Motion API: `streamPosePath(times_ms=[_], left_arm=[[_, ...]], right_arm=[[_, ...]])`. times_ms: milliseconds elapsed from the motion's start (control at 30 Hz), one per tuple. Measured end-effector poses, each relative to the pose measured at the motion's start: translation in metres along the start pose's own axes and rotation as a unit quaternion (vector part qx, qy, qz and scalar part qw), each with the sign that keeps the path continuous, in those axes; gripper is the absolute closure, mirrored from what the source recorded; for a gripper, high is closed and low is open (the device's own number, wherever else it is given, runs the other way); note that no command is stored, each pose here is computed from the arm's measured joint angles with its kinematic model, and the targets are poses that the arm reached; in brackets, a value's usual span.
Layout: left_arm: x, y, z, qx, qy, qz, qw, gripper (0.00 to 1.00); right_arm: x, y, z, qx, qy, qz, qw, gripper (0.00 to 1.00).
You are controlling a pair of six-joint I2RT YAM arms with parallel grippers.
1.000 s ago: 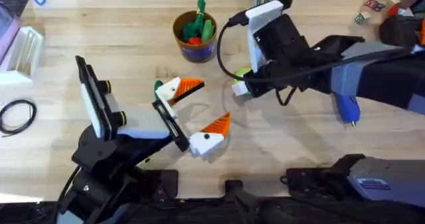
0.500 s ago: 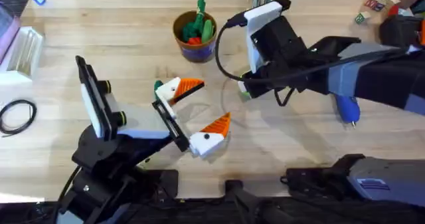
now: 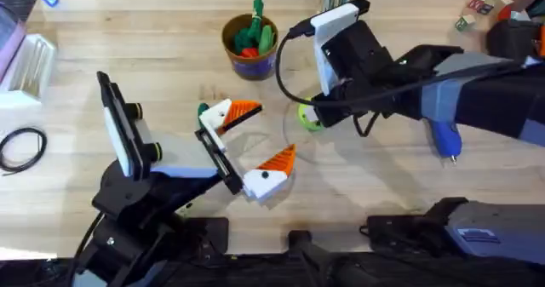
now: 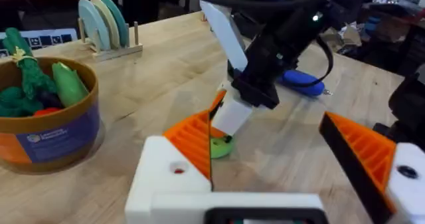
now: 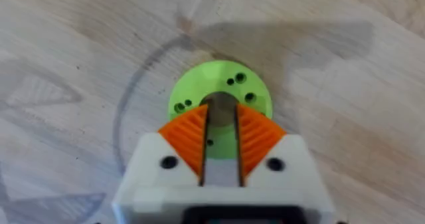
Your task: Pick up the gripper from the table and insert it into the empty holder that is missing its gripper. Then pick up a screw, insert it into the mounting hole, and use the screwdriver to tighten it. Finally, clean up the table by picking up the vegetable and placing it into the bucket.
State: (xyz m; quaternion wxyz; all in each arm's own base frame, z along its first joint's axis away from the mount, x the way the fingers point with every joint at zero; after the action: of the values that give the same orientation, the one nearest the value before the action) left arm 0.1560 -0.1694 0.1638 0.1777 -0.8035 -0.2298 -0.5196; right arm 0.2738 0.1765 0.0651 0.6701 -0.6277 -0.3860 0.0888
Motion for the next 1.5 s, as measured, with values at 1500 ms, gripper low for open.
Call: streamPosePath(times_ms=[1500], left_arm=[[0.0, 0.0, 0.0, 0.0, 0.0, 0.0, 1.0, 0.008]], right_arm=[[-0.014, -0.012, 0.024, 0.076, -0.003, 0.114, 0.991, 0.706]])
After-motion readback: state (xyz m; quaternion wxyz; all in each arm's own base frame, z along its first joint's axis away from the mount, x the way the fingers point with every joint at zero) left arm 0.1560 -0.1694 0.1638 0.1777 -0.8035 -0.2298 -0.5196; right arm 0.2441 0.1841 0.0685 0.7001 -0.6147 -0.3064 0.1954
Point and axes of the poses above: each hand's point on the last joint's axis, 136 mm out from that joint toward the fingers, its own y axis out along the fingers, its own z axis along the line the jaws close on, x = y × z, the point moved 1 cm from there along -y, back along the fingers, and after that the axes turned 14 degrees about -y, right-handed, at the moved point
